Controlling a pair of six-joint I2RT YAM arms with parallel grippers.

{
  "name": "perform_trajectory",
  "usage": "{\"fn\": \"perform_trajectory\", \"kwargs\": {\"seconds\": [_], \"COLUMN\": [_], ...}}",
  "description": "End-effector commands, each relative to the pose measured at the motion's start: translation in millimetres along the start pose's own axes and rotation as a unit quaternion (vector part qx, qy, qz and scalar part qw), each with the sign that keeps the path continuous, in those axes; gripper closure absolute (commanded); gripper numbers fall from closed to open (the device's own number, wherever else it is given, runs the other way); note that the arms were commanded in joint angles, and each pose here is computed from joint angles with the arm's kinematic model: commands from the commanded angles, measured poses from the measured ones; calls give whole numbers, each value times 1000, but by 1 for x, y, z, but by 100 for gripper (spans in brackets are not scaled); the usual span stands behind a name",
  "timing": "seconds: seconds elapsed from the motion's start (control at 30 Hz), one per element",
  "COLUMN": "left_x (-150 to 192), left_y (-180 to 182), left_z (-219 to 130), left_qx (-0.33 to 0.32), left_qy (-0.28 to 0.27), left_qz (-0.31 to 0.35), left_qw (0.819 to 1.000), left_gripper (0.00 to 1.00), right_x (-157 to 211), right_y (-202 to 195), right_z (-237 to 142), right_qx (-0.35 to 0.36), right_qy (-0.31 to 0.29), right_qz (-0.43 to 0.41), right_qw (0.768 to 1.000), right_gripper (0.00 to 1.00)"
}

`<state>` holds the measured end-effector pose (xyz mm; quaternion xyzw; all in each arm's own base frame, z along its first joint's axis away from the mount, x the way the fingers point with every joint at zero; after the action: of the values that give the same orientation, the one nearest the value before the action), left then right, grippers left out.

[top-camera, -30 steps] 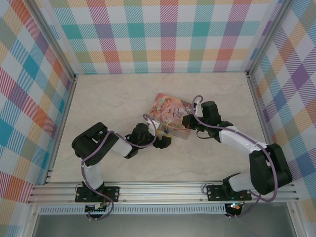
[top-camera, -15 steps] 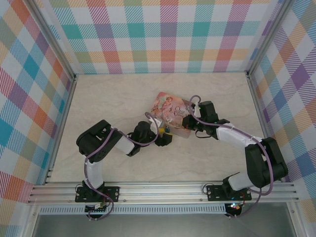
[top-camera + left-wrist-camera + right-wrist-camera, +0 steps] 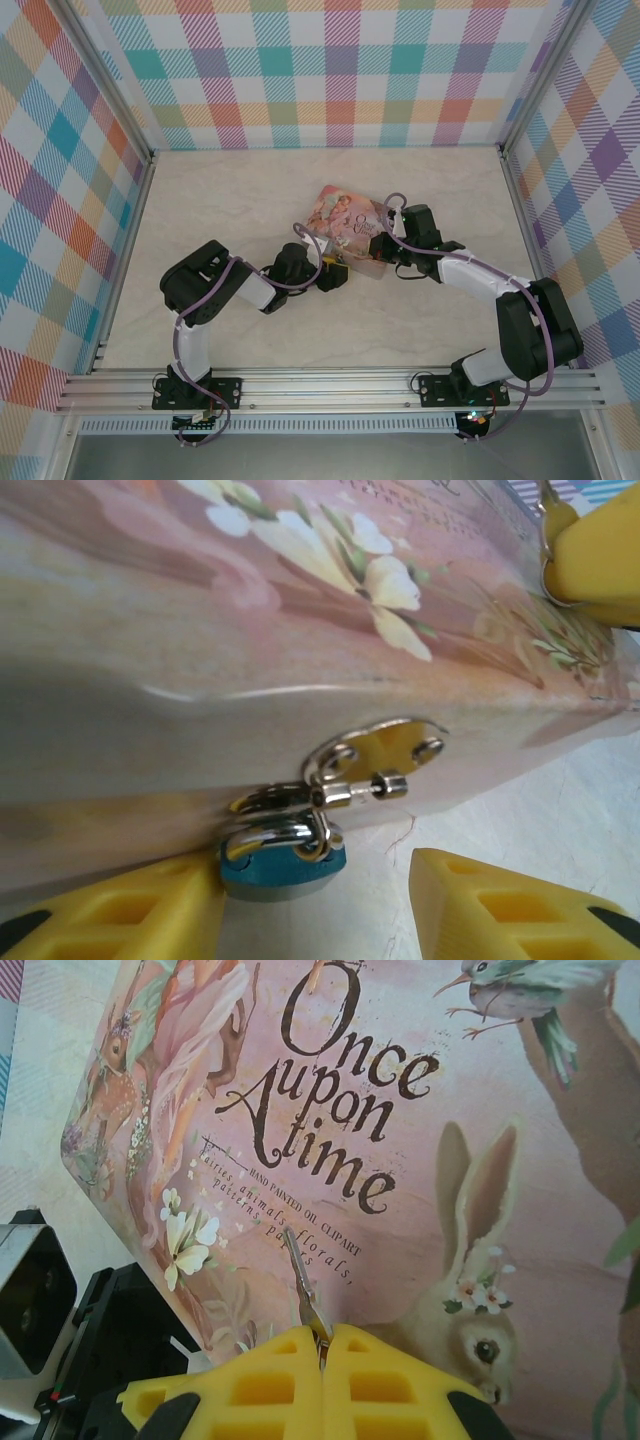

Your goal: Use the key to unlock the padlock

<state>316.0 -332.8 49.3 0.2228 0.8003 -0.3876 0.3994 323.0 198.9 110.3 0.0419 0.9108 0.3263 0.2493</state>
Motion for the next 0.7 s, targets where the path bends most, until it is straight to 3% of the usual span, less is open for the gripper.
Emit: {"fn": "perform_trajectory", "kwargs": {"seconds": [0.0,0.67], "left_x": [-7,-17], "left_y": [2,15], "left_z": [6,8], "left_qx": [-15,-75], "left_qy": [-15,-18], "left_qz": [-19,-47], "left_qw": [1000,996], "left_gripper": [52,61], "right_x": [17,20], "right_y": [-10,-8], "right_z": [5,5], "right_qx": [24,23], "right_qy": [31,32], "right_qz": [10,6], "right_qw": [999,999], "right_gripper": [100,100]}}
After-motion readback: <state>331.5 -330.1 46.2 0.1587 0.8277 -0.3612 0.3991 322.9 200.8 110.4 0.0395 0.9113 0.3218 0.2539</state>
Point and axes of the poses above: each hand's point on the last joint's axis, 136 mm out from that joint toward the fingers, its own z axis out along the fingers, its own y axis along the line the jaws close on, x = y × z, the point moved 1 cm from there along -z, back along the fingers, and after that the axes turned 4 degrees about z, right-handed, at the moved point
